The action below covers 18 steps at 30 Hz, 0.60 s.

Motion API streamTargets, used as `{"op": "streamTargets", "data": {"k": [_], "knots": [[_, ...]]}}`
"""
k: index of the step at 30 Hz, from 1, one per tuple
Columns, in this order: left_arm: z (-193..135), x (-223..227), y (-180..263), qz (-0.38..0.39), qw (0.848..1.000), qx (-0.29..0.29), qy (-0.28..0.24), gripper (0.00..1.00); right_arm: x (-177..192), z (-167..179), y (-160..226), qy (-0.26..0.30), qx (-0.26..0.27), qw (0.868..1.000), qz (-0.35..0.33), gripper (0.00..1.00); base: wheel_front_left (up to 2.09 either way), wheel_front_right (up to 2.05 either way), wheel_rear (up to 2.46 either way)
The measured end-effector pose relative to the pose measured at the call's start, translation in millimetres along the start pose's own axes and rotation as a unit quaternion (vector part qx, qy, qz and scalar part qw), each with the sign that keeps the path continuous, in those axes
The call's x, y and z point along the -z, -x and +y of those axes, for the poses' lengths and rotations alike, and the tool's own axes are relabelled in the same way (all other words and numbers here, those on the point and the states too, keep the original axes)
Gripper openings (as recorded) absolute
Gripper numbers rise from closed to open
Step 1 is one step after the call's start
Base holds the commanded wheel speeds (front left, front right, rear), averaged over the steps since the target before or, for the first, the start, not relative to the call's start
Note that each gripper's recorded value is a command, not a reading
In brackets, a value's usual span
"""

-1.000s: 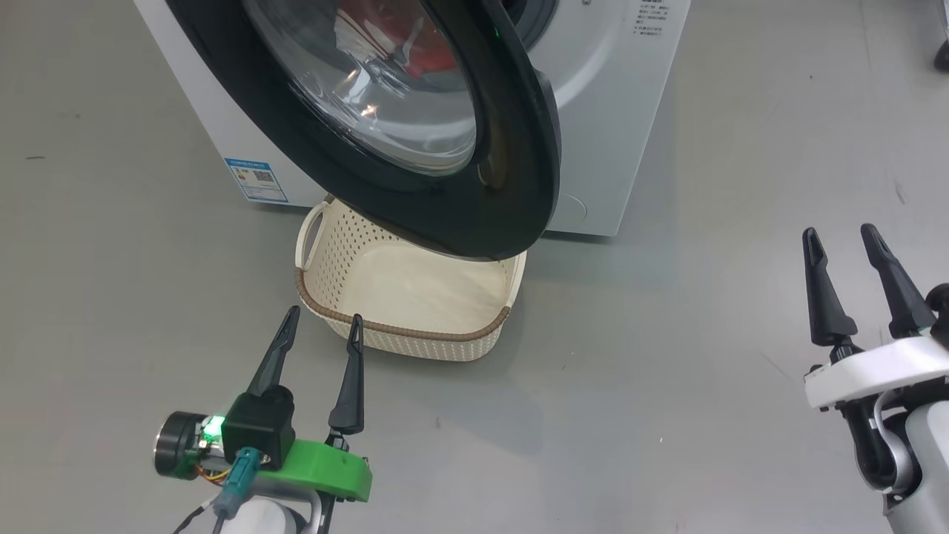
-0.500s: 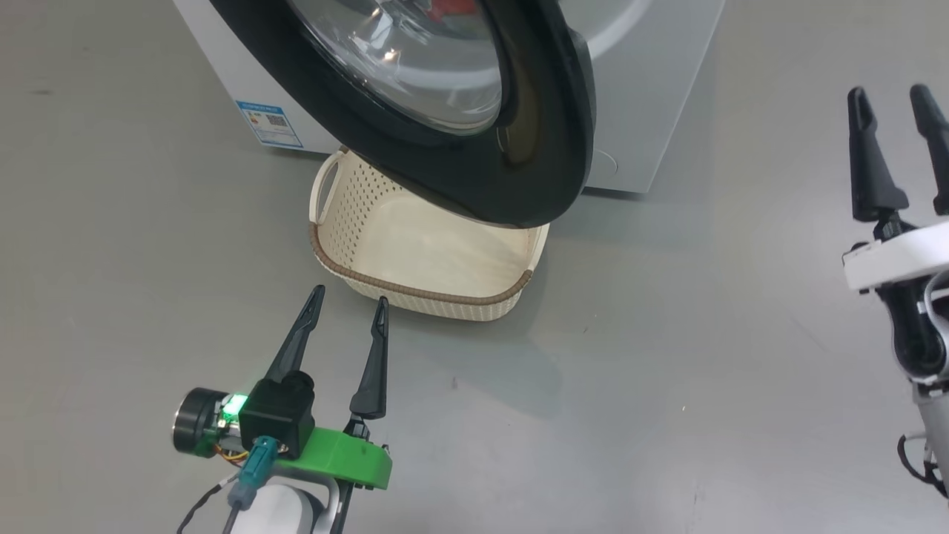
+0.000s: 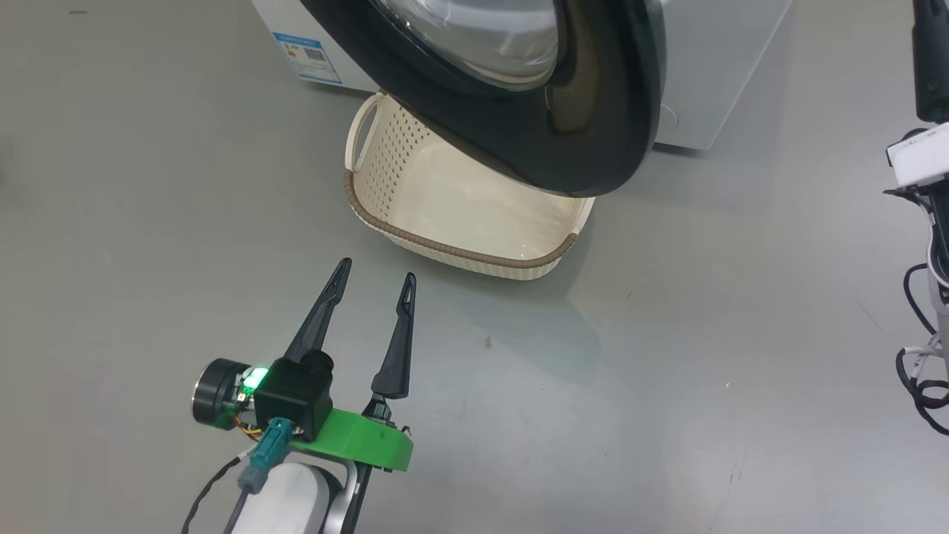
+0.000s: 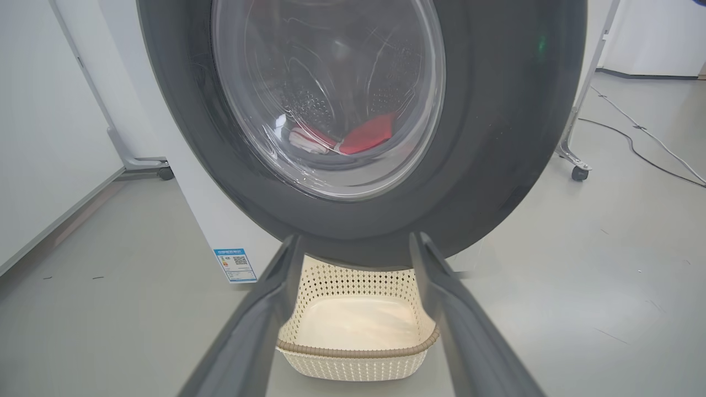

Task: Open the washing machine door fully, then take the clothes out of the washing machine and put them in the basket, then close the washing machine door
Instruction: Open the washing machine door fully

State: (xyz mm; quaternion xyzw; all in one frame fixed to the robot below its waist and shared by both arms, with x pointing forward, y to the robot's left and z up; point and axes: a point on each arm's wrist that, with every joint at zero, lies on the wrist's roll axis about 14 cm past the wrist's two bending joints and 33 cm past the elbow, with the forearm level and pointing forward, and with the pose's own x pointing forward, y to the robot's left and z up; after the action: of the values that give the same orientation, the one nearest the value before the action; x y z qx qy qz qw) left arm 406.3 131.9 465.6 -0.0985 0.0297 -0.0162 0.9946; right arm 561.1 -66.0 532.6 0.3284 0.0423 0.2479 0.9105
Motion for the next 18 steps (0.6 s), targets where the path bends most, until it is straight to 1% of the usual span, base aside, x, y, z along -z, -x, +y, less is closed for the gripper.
{"op": "streamTargets", "data": {"k": [1, 3, 6, 8, 12, 18], "knots": [[0.0, 0.0, 0.0, 0.000, 1.000, 0.000, 0.000, 1.00, 0.0, 0.0, 0.0, 0.000, 0.000, 1.000, 0.000, 0.00, 0.00, 0.00, 0.00], [4.4, 0.3, -0.1, 0.002, 1.000, -0.009, 0.014, 1.00, 15.4, -0.7, -5.8, -0.039, -0.001, 0.999, 0.024, 0.00, 0.00, 0.00, 0.00], [9.8, 1.9, 0.9, 0.005, 1.000, -0.017, 0.013, 1.00, 35.2, 0.0, -14.3, -0.102, -0.003, 0.993, 0.056, 0.00, 0.00, 0.00, 0.00], [13.8, 2.8, 1.9, 0.007, 1.000, -0.023, 0.011, 1.00, 43.6, 6.4, -21.9, -0.150, -0.011, 0.986, 0.069, 0.00, 0.00, 0.00, 0.00], [22.3, 2.7, 3.0, 0.007, 0.999, -0.037, 0.015, 1.00, 56.3, 15.6, -31.9, -0.209, -0.023, 0.973, 0.099, 0.00, 0.00, 0.00, 0.00], [24.0, 2.5, 4.3, 0.007, 0.999, -0.040, 0.014, 1.00, 74.6, 18.5, -32.4, -0.297, -0.011, 0.943, 0.148, 0.00, 0.00, 0.00, 0.00]]}}
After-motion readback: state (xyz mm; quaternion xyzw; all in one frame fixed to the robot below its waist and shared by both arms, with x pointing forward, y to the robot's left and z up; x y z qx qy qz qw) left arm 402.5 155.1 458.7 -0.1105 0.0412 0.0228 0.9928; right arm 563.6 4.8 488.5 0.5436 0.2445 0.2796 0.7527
